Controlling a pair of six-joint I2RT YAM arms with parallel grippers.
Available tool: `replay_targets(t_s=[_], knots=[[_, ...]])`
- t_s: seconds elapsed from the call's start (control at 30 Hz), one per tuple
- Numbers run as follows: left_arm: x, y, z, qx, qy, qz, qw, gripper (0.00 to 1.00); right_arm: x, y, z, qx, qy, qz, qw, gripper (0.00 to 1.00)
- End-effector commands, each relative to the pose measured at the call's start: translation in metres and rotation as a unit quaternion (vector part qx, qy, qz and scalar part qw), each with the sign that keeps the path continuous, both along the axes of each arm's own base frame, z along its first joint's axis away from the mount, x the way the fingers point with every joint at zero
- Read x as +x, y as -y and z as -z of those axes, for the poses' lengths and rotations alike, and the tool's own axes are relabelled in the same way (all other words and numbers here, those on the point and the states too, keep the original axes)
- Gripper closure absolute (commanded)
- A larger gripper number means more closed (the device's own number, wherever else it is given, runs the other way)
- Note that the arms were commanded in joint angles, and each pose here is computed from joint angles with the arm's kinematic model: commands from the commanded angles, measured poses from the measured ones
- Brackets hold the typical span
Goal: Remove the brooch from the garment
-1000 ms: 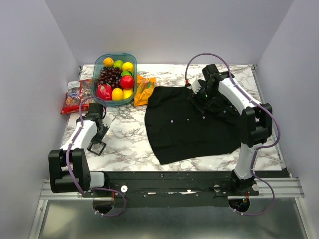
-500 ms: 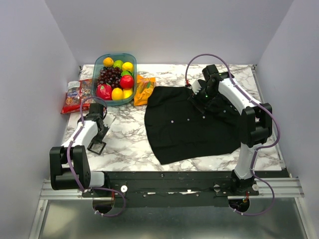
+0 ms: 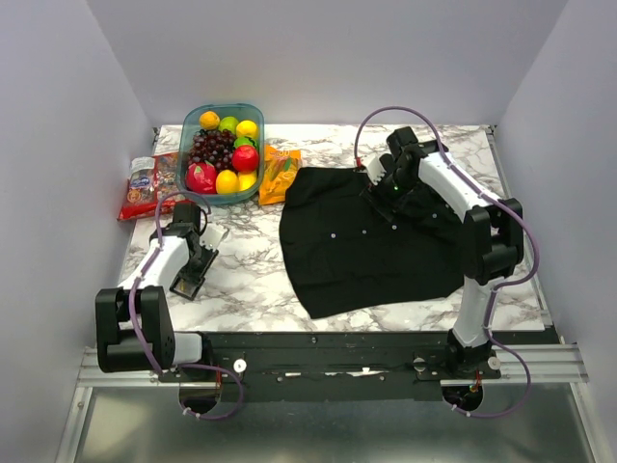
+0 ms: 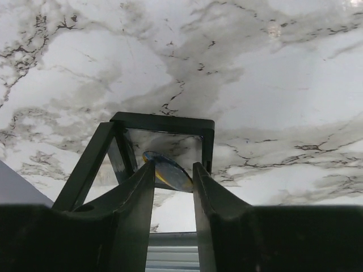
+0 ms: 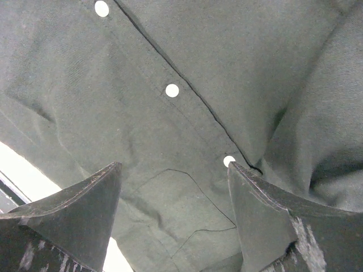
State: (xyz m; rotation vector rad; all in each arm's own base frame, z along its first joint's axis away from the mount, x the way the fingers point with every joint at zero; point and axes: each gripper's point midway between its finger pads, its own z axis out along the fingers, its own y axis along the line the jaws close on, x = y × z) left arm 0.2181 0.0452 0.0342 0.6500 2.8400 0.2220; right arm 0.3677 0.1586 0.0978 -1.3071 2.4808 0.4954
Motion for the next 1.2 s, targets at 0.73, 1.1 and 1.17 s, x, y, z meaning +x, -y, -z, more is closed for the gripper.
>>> replay_targets(t_s=[0.73, 1.1, 1.17], knots=[[0.057, 0.098, -0.065, -0.093, 0.051, 0.146, 0.984, 0.01, 0.010, -0.014, -0.038, 0.038, 0.051, -0.004, 0.998, 0.17], [0.074, -0.015, -0.104, 0.009, 0.140, -0.027, 0.990, 0.01, 0.007, -0.016, -0.033, 0.042, 0.038, -0.002, 0.998, 0.17], [0.076, -0.032, -0.111, 0.026, 0.145, -0.049, 0.988, 0.01, 0.008, -0.017, -0.031, 0.042, 0.036, -0.001, 0.998, 0.17]])
